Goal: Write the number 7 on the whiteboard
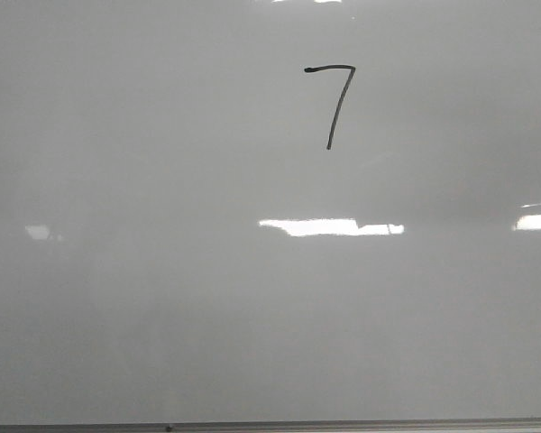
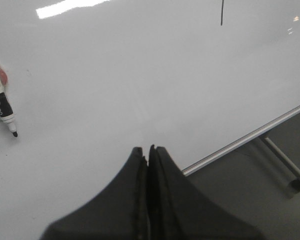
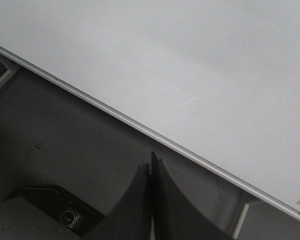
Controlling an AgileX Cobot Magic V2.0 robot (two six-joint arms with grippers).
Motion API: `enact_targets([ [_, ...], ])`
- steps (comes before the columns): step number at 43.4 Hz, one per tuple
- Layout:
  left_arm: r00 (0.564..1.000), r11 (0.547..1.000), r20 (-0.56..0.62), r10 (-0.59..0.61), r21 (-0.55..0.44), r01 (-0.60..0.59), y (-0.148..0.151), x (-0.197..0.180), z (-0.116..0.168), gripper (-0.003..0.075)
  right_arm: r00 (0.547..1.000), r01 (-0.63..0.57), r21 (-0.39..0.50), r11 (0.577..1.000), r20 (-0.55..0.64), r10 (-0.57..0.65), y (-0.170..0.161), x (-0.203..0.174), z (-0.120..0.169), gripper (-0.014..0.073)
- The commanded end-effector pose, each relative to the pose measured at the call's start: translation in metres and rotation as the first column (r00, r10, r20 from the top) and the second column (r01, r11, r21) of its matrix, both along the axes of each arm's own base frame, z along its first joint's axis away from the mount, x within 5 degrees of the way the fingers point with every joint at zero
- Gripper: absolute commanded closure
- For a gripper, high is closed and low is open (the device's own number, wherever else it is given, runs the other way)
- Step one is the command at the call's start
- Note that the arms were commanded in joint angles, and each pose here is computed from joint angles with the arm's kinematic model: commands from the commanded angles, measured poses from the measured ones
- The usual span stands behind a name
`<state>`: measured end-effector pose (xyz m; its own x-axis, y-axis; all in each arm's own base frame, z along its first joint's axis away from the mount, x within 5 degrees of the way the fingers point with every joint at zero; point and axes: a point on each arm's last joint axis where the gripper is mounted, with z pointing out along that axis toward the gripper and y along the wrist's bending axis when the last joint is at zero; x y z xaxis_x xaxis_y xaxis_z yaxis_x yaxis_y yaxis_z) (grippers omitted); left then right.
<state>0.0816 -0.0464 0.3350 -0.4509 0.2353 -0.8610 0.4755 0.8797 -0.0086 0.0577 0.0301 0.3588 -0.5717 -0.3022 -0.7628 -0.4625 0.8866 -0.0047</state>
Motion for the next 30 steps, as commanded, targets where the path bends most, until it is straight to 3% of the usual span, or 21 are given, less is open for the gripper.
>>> enact_targets([
  [1,0.997,0.999,0.074,-0.013,-0.049,0.016,-0.002,0.001,0.013,0.0741,0.998,0.006,0.02,1.0,0.07,-0.007,0.0,0.003,0.01,0.0662],
  [15,0.997,0.999,0.083,-0.01,-0.052,0.014,-0.001,0.0,0.014,0.0741,0.998,0.006,0.02,1.0,0.07,-0.007,0.0,0.003,0.01,0.0662],
  [25,0.971,0.98,0.152,0.184,-0.104,-0.169,0.022,-0.008,0.01,0.0741,0.998,0.006,0.019,1.0,0.068,-0.007,0.0,0.003,0.01,0.0662],
  [30,0.929,0.966,0.274,0.25,-0.128,-0.222,0.031,-0.017,-0.004,0.0741,0.998,0.006,0.018,1.0,0.066,-0.007,0.0,0.003,0.01,0.0662],
])
